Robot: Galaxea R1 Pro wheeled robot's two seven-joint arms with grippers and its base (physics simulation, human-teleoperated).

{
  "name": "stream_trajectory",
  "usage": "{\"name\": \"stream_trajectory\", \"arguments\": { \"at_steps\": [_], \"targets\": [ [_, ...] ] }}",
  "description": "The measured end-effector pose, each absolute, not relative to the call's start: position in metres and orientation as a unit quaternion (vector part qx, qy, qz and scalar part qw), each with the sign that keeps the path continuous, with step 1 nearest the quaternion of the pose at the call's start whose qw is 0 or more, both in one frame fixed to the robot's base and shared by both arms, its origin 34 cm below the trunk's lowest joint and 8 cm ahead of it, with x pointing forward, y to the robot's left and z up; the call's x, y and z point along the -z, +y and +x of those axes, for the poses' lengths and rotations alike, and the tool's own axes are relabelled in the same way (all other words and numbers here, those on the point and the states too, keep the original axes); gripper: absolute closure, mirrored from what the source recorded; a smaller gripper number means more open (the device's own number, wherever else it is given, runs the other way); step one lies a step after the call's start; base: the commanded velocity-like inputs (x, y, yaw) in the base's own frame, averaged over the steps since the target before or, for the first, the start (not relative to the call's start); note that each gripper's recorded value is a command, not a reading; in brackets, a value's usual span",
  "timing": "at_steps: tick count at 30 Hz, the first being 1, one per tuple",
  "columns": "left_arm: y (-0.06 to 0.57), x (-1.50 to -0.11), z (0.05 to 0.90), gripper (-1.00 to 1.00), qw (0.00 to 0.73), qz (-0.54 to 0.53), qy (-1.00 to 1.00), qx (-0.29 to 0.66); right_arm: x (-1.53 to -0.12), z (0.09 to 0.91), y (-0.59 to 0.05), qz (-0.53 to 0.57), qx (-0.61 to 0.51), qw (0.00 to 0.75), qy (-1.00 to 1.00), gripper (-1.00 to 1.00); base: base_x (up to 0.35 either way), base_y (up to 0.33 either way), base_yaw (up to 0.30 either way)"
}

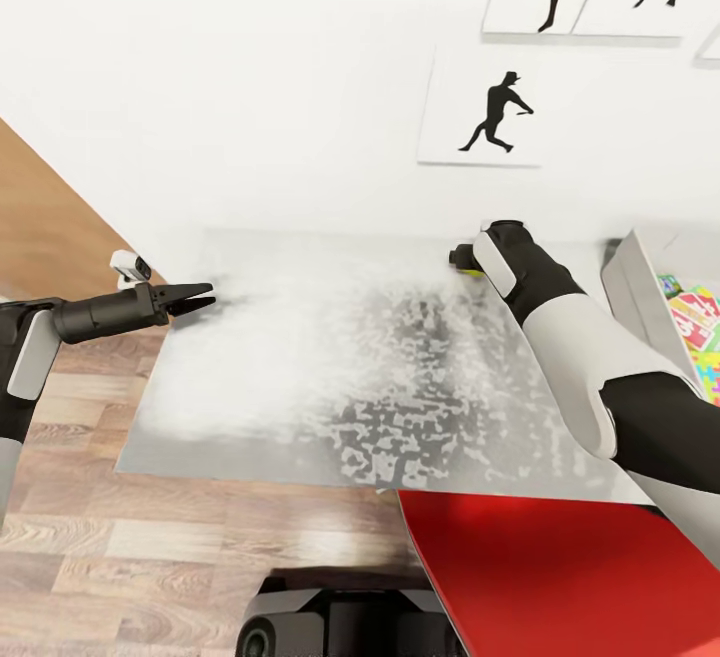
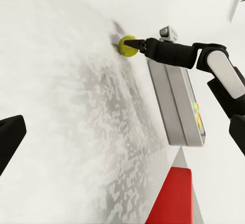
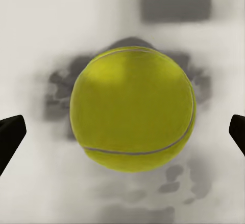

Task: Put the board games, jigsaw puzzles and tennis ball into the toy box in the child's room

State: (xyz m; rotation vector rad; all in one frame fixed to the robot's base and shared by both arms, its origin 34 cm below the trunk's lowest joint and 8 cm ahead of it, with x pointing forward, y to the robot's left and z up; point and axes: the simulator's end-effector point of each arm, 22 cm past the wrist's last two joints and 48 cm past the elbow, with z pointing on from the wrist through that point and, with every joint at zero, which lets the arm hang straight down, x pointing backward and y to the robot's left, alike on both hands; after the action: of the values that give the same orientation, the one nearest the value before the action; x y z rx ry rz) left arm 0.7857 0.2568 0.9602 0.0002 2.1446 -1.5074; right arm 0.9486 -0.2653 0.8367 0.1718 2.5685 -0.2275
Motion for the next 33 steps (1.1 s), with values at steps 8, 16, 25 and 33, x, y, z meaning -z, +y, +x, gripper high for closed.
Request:
{"name": "stream_trajectory", "arguments": {
  "at_steps": [8,16,25,33],
  "targets": [
    [0.257,-0.952,0.785,-1.00,0.252,-0.003,0.792,0.556,-0.825,0.945,-0.264,0.064,0.083,0.269,0.957,-1.00,0.000,0.000,0.000],
    [0.257,-0.946,0.785,-1.00,0.249,-0.006,0.794,0.555,-0.819,0.945,-0.261,0.062,0.082,0.266,0.958,-1.00,0.000,0.000,0.000],
    [0.257,-0.946,0.785,-1.00,0.249,-0.006,0.793,0.555,-0.819,0.945,-0.263,0.063,0.084,0.267,0.958,-1.00,0.000,0.000,0.000],
    [0.257,-0.944,0.784,-1.00,0.248,-0.006,0.793,0.556,-0.820,0.947,-0.265,0.063,0.087,0.268,0.957,-1.00,0.000,0.000,0.000]
  ]
}}
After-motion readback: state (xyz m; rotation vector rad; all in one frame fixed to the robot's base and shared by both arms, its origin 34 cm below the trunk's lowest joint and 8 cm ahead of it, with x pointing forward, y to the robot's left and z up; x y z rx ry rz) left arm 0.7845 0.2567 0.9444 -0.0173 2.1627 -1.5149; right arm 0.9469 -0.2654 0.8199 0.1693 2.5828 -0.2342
